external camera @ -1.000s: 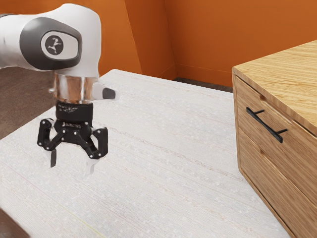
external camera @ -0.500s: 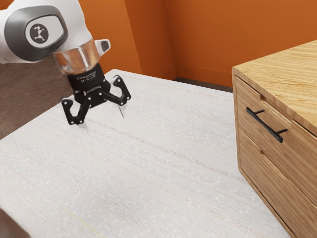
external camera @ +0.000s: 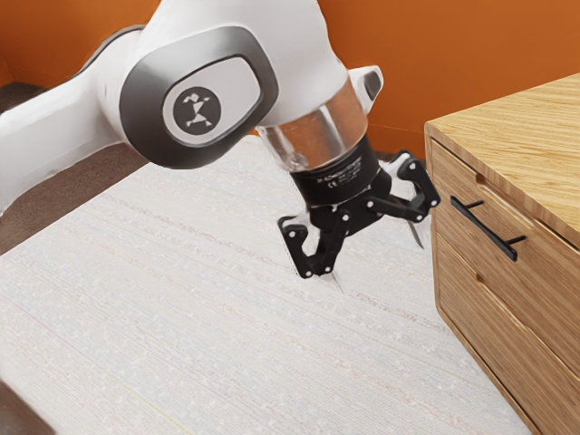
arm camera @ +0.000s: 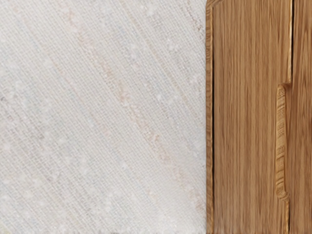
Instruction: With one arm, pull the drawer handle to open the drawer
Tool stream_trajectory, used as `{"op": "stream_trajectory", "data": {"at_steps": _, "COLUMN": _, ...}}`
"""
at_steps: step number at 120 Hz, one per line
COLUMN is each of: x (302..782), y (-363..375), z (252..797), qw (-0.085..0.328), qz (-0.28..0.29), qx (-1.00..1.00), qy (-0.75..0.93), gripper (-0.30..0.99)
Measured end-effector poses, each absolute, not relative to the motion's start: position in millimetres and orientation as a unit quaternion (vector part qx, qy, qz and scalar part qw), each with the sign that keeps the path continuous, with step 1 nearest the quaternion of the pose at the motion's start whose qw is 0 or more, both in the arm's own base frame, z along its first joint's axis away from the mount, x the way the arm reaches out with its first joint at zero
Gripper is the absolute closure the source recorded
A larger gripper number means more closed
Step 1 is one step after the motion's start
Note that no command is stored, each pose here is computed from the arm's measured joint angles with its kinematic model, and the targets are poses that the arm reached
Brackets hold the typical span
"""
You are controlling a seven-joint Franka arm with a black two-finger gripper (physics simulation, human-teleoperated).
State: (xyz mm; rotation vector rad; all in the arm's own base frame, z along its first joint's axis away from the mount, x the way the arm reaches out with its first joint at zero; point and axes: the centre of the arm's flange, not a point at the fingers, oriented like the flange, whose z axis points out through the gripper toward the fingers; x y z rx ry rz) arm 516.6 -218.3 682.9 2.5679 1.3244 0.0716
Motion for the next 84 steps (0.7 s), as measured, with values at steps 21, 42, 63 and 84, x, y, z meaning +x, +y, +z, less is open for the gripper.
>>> {"op": "stream_trajectory", "data": {"at_steps": 21, "x": 537, "y": -241, "z": 680, "qw": 0.143, "qz": 0.039, "qx": 0.871, "qy": 0.468, "gripper": 0.00}}
{"op": "stream_trajectory", "data": {"at_steps": 42, "x": 581, "y": -173, "z": 673, "qw": 0.153, "qz": 0.060, "qx": 0.827, "qy": 0.538, "gripper": 0.00}}
{"op": "stream_trajectory", "data": {"at_steps": 63, "x": 575, "y": -207, "z": 677, "qw": 0.169, "qz": 0.074, "qx": 0.833, "qy": 0.521, "gripper": 0.00}}
{"op": "stream_trajectory", "data": {"at_steps": 84, "x": 578, "y": -212, "z": 677, "qw": 0.180, "qz": 0.091, "qx": 0.831, "qy": 0.519, "gripper": 0.00}}
